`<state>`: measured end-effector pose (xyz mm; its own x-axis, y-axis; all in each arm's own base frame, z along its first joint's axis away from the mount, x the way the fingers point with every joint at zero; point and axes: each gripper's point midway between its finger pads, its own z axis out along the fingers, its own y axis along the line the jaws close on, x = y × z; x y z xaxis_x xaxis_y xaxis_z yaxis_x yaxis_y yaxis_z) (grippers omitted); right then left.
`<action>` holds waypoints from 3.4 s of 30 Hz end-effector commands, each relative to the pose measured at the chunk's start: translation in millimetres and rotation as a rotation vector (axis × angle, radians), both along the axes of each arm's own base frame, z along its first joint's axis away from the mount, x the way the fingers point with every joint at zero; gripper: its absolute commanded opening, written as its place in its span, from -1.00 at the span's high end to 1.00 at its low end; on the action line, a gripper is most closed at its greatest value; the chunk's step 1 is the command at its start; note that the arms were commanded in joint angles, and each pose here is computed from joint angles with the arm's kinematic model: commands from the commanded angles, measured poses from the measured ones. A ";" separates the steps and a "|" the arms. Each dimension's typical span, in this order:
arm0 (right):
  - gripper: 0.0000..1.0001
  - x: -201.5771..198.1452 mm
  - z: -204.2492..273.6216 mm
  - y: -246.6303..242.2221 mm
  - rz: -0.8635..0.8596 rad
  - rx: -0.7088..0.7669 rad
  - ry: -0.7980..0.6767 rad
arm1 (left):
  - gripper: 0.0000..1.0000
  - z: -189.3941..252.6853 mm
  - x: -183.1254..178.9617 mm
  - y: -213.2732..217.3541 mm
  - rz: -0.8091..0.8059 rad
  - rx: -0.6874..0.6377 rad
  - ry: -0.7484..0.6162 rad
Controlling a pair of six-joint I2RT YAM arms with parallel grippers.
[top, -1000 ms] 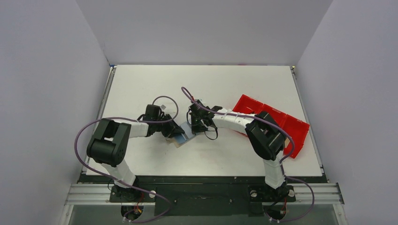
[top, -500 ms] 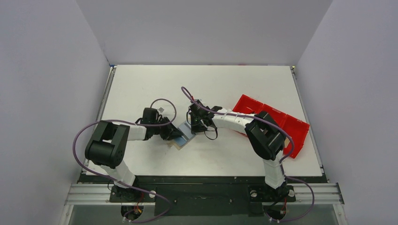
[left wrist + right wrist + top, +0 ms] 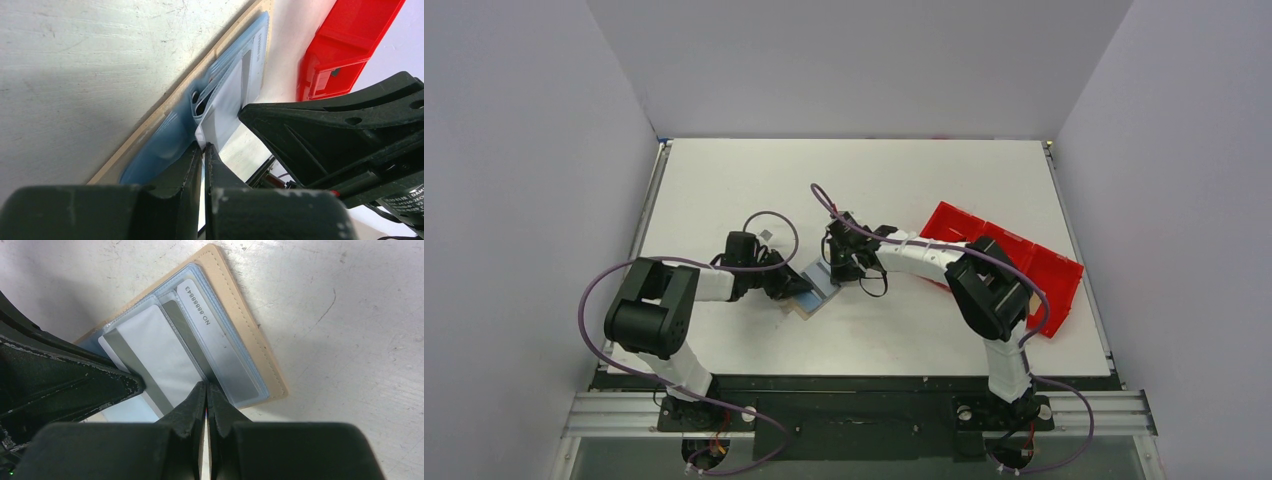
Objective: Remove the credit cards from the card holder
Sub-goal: Remove the credit card from the card holder.
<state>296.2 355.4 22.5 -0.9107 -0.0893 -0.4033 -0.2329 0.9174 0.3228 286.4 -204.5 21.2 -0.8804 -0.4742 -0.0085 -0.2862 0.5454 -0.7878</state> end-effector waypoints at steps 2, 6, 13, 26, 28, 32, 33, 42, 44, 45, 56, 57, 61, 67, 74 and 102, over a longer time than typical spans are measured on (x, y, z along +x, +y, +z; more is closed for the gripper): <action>1.00 -9.4 -45.5 -28.8 -0.042 -0.123 0.077 | 1.00 -1.4 -0.5 9.1 0.000 0.041 0.008; 1.00 -4.2 -47.6 -41.8 -0.074 -0.138 0.076 | 1.00 -13.0 -5.4 23.0 0.008 0.136 0.036; 1.00 -3.9 -49.4 -46.2 -0.083 -0.152 0.074 | 1.00 -25.0 -14.8 34.4 0.011 0.218 0.108; 1.00 -4.2 -53.6 -54.4 -0.091 -0.190 0.066 | 1.00 -24.8 -17.1 40.5 0.014 0.250 0.131; 1.00 -4.5 -54.5 -55.7 -0.092 -0.196 0.067 | 1.00 -24.3 -17.4 40.4 0.013 0.248 0.131; 1.00 -4.7 -55.9 -57.0 -0.093 -0.202 0.069 | 1.00 -25.8 -20.3 46.4 0.024 0.271 0.142; 1.00 -4.9 -56.0 -57.3 -0.093 -0.202 0.070 | 1.00 -26.2 -21.8 47.2 0.023 0.275 0.147; 1.00 -4.8 -56.4 -56.7 -0.088 -0.204 0.070 | 1.00 -28.7 -23.8 55.0 0.025 0.324 0.163; 1.00 -5.2 -57.5 -57.0 -0.087 -0.207 0.071 | 1.00 -30.4 -25.2 57.7 0.028 0.339 0.168; 1.00 -4.9 -57.5 -56.7 -0.087 -0.206 0.071 | 1.00 -31.0 -26.3 58.0 0.027 0.341 0.172; 1.00 -6.1 -57.4 -56.0 -0.074 -0.210 0.068 | 1.00 -38.0 -36.8 68.4 0.031 0.396 0.201; 1.00 -6.6 -58.5 -56.0 -0.073 -0.211 0.070 | 1.00 -37.8 -37.4 68.5 0.033 0.395 0.201; 1.00 -6.6 -59.1 -56.0 -0.073 -0.212 0.072 | 1.00 -34.1 -36.8 69.6 0.041 0.399 0.195; 1.00 -6.4 -61.2 -56.2 -0.074 -0.214 0.077 | 1.00 -32.4 -38.8 75.9 0.048 0.434 0.197; 1.00 -8.0 -62.8 -55.2 -0.063 -0.214 0.082 | 0.98 -28.8 -35.1 71.5 0.042 0.408 0.173; 1.00 -4.7 -63.9 -59.4 -0.076 -0.220 0.081 | 1.00 -7.3 -41.4 79.6 0.091 0.427 0.137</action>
